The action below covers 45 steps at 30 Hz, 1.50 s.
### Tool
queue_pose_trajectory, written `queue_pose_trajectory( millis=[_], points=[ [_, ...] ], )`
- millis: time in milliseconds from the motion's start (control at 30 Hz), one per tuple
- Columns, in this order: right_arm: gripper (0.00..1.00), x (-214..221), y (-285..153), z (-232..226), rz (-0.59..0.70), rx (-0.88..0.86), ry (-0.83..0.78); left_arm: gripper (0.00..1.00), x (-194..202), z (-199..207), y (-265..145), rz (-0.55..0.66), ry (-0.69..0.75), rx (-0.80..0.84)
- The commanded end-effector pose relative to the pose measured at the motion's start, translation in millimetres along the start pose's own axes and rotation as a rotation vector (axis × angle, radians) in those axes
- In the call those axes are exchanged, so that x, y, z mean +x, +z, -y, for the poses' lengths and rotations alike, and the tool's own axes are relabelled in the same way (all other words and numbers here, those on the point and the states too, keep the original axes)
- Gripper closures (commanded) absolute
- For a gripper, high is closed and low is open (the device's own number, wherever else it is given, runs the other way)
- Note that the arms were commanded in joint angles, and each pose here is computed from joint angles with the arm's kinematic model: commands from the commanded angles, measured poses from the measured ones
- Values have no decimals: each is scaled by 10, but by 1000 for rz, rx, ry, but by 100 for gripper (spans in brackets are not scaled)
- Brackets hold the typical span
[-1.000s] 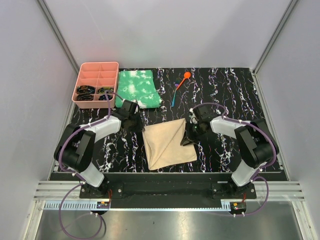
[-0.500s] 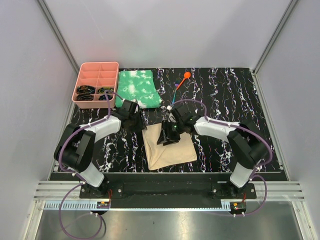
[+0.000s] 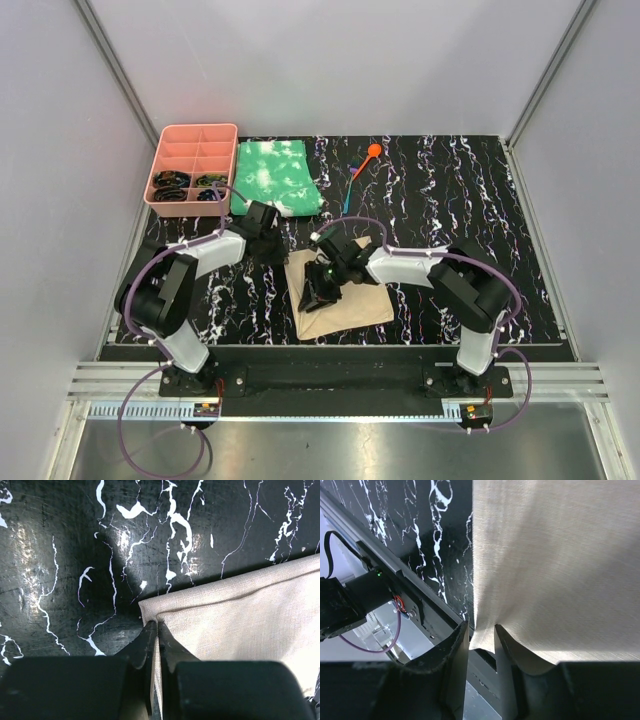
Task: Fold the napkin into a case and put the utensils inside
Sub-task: Smooth out the top corner of the square-folded napkin at the center of the board.
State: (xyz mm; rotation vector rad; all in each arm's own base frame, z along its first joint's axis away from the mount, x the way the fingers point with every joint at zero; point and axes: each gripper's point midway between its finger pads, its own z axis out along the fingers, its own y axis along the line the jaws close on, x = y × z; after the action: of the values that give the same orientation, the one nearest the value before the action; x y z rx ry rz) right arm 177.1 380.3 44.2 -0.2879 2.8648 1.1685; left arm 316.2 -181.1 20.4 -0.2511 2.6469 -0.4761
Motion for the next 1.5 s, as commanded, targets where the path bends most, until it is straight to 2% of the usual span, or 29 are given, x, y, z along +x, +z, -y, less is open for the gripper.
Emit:
queue_pose_trajectory(
  millis=[0,67,500,800,1167,1433,1467],
  points=[
    [66,4,105,-209,-7,-65,-21,96,-273,62,2,91,1,0],
    [67,73,180,-183,-31,-63,-15,100,-295,76,-6,97,0,3],
    [69,532,113,-139,-91,-49,-12,100,-395,139,22,104,-11,2],
    [66,245,-63,-539,-13,-80,-82,100,-369,184,-24,101,-9,37],
    [67,423,247,-267,-99,-39,-35,100,-364,172,-10,102,-9,34],
    [67,380,85,-332,-62,-15,-69,100,-465,213,-107,127,5,30],
    [67,390,55,-348,-56,-6,-77,96,-463,195,-136,132,-1,18]
  ],
)
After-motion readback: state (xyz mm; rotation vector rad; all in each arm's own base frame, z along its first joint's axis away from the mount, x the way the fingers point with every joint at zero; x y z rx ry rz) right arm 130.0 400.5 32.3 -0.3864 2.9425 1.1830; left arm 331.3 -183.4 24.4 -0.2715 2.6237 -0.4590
